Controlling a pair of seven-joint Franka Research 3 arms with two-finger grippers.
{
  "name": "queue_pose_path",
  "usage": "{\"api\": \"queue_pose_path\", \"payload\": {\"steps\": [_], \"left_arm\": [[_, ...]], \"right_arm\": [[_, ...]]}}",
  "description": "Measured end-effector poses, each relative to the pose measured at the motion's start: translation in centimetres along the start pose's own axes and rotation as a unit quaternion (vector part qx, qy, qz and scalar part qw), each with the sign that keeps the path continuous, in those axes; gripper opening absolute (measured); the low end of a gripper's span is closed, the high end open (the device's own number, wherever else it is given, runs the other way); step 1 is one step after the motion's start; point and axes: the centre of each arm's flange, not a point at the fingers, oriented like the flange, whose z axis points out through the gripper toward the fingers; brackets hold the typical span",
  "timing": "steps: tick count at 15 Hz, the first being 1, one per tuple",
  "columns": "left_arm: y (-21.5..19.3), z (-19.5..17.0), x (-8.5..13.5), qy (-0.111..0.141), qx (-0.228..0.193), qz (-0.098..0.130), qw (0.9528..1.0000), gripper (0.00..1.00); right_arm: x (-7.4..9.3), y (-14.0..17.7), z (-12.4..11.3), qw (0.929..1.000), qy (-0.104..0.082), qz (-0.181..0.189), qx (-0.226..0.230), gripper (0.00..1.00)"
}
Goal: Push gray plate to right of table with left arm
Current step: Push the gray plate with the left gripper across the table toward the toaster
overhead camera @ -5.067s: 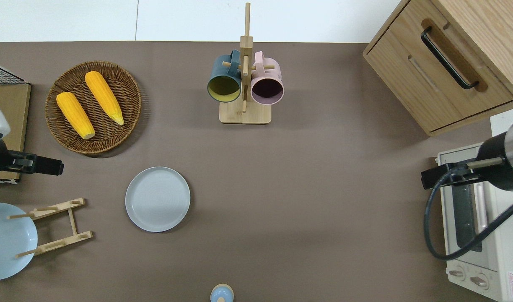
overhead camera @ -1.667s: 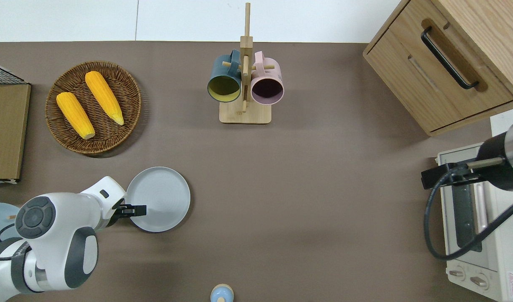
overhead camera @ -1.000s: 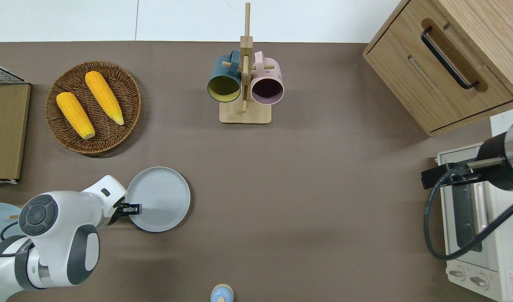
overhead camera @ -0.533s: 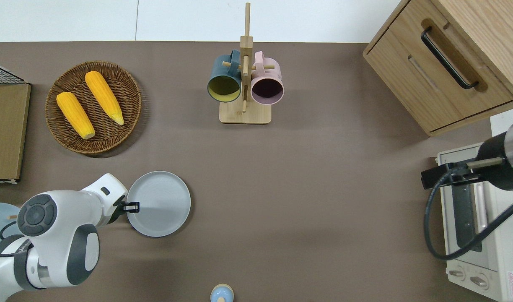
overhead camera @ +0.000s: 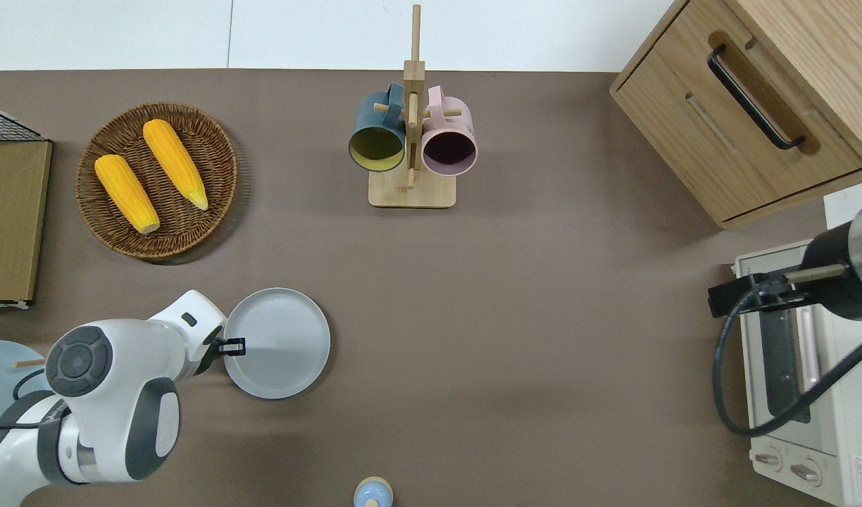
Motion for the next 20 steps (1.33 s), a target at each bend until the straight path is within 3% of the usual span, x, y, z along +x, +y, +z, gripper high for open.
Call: {"api": "queue_pose_path", "payload": {"steps": [6,11,20], "left_arm": [[6.3,0.2,-0.8,-0.002,-0.005,-0.012,0.9999,0.01],[11.8,0.7,-1.4,-0.014,-0.041,-0.013,0.999,0.01],[20.6,1.2,-2.4,-0.02,-0.053,-0.036,0.9977,0.01]], "right_arm": [[0.0,0.0,0.0,1.0,0.0,0.0,0.0,0.99],[0.0,0.0,0.0,1.0,0.0,0.0,0.0,0.99],[0.0,0.0,0.0,1.0,0.0,0.0,0.0,0.99]]}}
